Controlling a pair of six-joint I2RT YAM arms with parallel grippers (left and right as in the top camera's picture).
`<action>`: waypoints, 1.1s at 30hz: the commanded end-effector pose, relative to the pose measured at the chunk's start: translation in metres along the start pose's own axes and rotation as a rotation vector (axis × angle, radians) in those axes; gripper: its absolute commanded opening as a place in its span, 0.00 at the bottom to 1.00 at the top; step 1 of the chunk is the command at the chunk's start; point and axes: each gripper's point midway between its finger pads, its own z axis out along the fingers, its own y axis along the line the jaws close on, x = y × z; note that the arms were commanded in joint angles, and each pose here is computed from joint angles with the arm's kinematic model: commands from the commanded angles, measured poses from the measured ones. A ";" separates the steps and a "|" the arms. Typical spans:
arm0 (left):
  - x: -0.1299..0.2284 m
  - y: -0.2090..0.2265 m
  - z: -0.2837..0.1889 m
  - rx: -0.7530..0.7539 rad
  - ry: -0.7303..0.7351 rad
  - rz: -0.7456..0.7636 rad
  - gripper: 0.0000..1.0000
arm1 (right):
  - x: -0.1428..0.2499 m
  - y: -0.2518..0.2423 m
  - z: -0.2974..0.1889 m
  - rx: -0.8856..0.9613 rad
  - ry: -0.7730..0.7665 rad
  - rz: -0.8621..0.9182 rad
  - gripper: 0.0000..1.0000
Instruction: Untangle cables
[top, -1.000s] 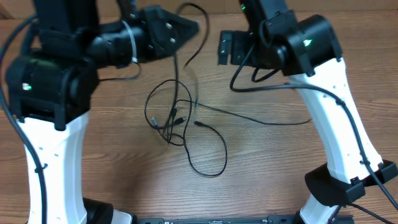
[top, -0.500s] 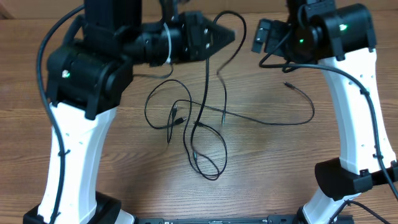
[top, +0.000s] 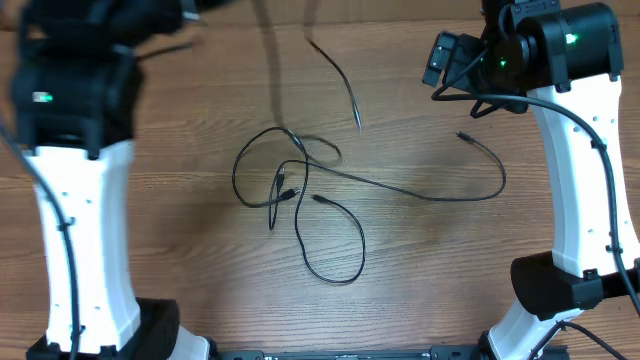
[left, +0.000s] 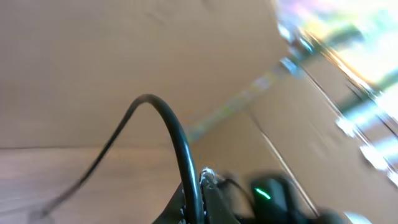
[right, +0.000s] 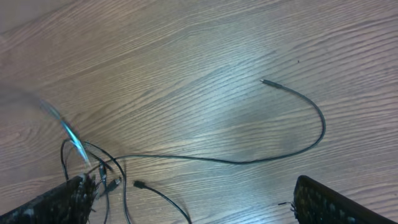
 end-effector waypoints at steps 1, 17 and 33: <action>-0.040 0.045 -0.038 -0.135 -0.117 -0.042 0.04 | -0.003 0.001 -0.003 -0.008 -0.015 -0.004 1.00; -0.108 0.233 -0.247 -0.910 -0.513 -0.185 0.04 | -0.003 0.001 -0.003 -0.008 -0.014 -0.005 1.00; -0.143 0.303 -0.352 -1.394 -0.678 -0.017 0.04 | 0.002 -0.002 -0.003 0.004 0.006 -0.006 1.00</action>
